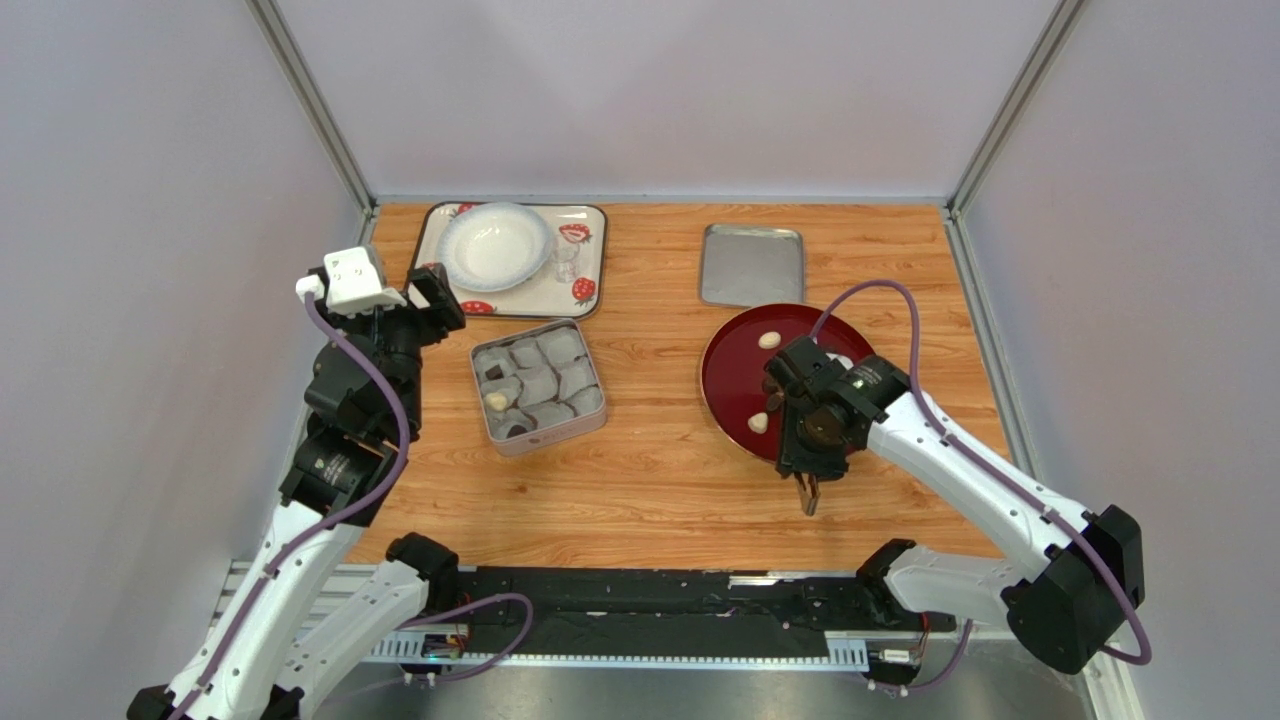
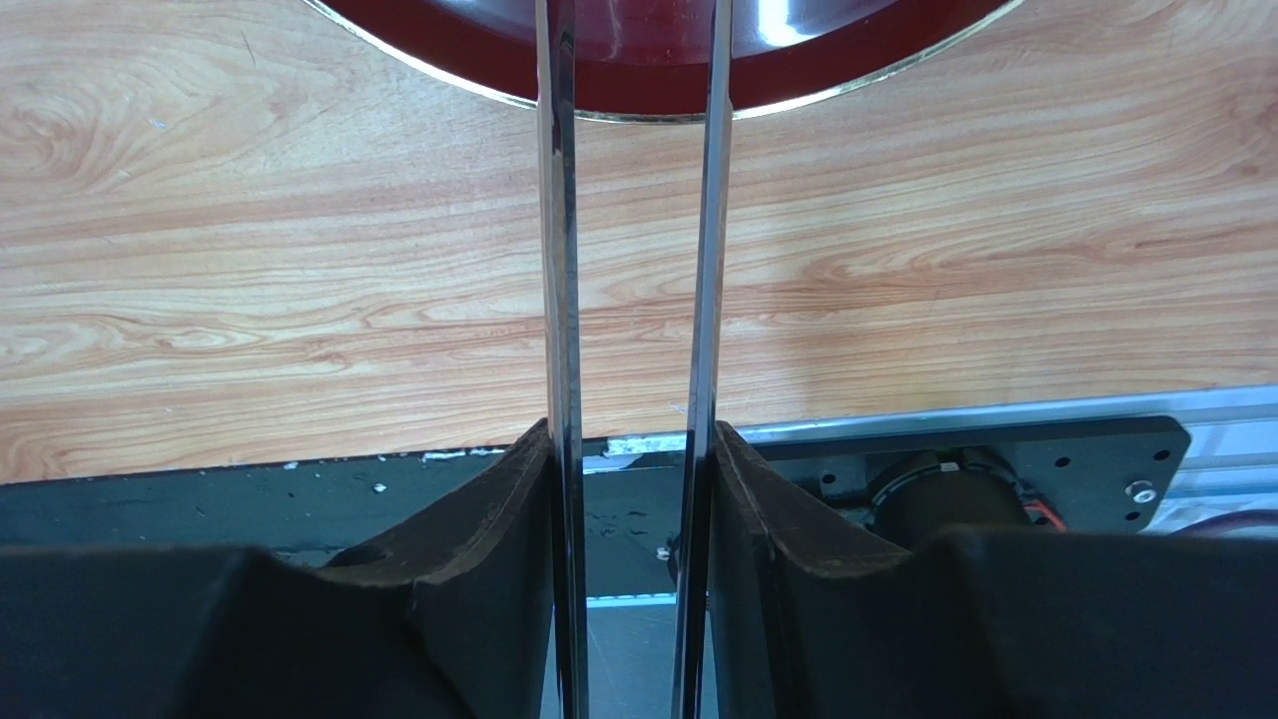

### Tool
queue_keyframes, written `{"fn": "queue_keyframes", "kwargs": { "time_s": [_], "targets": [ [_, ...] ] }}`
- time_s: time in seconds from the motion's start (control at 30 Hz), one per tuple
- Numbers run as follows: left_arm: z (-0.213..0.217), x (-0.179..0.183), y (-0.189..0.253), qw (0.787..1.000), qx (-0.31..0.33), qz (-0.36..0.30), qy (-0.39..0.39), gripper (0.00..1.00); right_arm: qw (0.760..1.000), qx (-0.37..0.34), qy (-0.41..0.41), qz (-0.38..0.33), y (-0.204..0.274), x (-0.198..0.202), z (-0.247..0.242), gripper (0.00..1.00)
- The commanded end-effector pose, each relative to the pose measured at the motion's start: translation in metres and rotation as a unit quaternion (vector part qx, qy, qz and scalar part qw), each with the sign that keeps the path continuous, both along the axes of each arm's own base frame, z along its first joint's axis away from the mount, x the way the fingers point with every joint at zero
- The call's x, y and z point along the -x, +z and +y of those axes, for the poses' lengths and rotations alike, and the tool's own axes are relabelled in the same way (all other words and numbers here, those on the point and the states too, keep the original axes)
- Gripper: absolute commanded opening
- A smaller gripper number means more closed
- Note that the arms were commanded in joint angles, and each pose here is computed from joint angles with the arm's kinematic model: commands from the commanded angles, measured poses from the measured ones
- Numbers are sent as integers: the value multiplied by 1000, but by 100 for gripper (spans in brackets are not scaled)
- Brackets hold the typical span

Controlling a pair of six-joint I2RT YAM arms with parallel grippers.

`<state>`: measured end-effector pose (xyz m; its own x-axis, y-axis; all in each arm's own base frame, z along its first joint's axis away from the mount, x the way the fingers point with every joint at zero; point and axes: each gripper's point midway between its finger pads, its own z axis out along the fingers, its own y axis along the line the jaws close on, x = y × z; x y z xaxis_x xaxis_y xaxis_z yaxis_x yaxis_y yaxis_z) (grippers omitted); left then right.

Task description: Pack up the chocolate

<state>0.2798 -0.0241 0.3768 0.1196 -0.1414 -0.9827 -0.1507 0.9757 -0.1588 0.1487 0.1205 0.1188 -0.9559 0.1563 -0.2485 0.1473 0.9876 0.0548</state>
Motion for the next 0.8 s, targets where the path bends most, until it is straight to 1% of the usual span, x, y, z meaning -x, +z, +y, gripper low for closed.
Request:
{"fn": "queue_keyframes", "kwargs": {
  "time_s": [0.0,0.13,0.27,0.6,0.77],
  "targets": [
    [0,-2,3,1000,-2,-7,-1,83,999,-3,36,-6,11,-5,1,40],
    [-2,-4,1,1000,-2,-3,-4,83,998,-2,56,-1,12,-4,2,40],
    [-2,-5,1,1000,-4,-1,-5,82,998,13,67,6,12,-2,-4,40],
    [-5,-10,-4,1000,-8,10,-7,82,996,45,72,-4,20,-7,-18,40],
    [-5,-11,-6,1000,-7,13,-8,82,996,46,74,-1,16,-8,-20,40]
  ]
}}
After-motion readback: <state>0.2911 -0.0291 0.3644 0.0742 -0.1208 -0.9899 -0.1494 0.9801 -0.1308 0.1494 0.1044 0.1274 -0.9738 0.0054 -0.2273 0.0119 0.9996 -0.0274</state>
